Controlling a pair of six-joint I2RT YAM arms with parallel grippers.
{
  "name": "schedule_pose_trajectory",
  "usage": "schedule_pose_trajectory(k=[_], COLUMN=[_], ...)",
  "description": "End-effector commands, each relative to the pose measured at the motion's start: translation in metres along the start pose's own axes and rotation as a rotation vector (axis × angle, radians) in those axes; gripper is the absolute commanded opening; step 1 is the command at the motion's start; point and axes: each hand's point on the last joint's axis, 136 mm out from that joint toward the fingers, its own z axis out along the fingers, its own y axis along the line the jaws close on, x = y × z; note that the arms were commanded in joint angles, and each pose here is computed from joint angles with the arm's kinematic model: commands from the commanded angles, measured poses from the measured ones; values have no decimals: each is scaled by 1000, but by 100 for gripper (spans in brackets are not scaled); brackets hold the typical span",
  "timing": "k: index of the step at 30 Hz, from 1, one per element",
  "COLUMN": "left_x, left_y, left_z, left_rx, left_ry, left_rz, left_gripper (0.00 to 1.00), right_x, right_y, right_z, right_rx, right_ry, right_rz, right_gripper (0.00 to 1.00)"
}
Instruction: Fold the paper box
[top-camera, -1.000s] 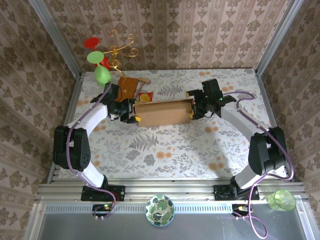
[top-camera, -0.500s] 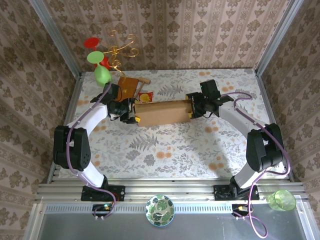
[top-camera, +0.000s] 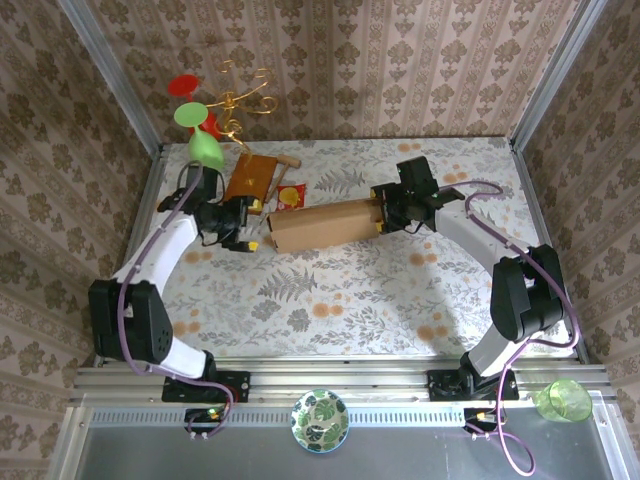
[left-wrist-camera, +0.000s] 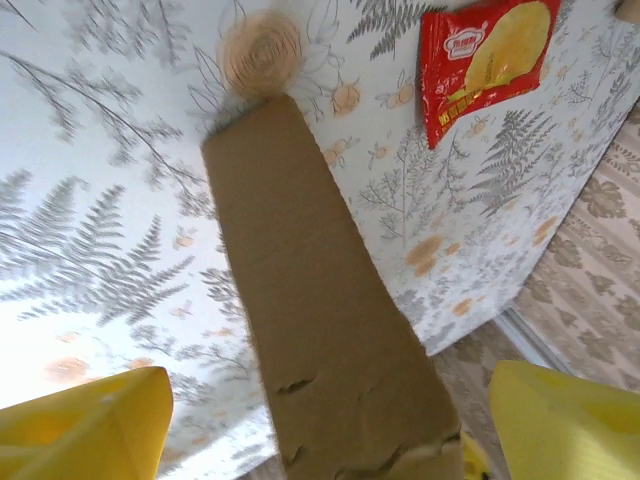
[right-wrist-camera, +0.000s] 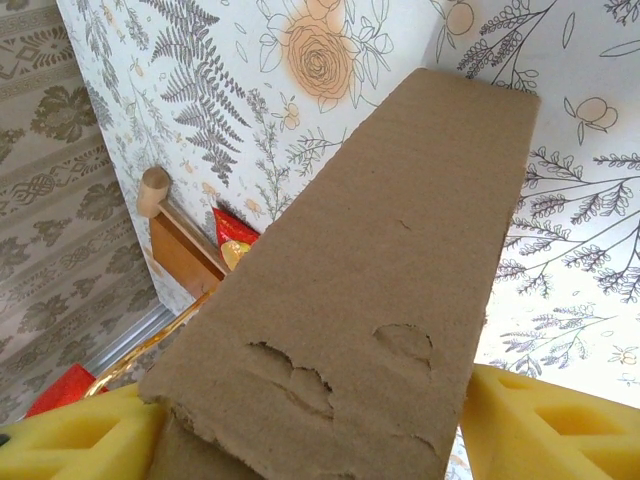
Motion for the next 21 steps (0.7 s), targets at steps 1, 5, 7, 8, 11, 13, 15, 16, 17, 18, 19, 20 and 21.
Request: schedule_pose_trajectory(k=[1, 5, 7, 8, 11, 13, 15, 16, 17, 18, 19, 20, 21], left_x=[-14, -18, -9, -2, 22, 40, 52, 54, 53, 49, 48, 47, 46], left_y=[17, -10, -25, -31, -43, -45, -41, -37, -35, -32, -30, -30, -29], left_z=[-25, -62, -71, -74, -71, -65, -57, -54, -52, -51, -49, -48, -47], left_rx=[-109, -82, -27, -10, 27, 3, -48, -88, -123, -162, -194, -221, -247], left_ry=[-118, -266, -276, -270, -203, -195, -198, -208, -220, -232, -237, -250, -261], left_rz=[172, 542, 736, 837, 1101, 1303, 1452, 1497, 1525, 1537, 1557, 1584, 1609], left_gripper=[82, 57, 45, 45, 43, 44, 47, 48, 50, 51, 52, 52, 53], right_x=[-4, -4, -5, -5, -5, -5, -4, -5, -4, -5, -5, -4, -4], right_y=[2, 4, 4, 4, 2, 0, 1, 1, 2, 1, 2, 2, 1], right_z=[-1, -2, -1, 0, 3, 4, 5, 5, 5, 5, 5, 5, 5], right_rx=[26, 40, 41, 43, 54, 64, 65, 67, 66, 68, 67, 67, 69], right_ry=[-41, -43, -44, -43, -40, -38, -36, -37, -36, -37, -37, -35, -34], right_rz=[28, 33, 37, 39, 43, 45, 47, 49, 48, 50, 50, 49, 49], right_gripper=[68, 67, 67, 67, 67, 67, 66, 66, 66, 66, 65, 65, 65])
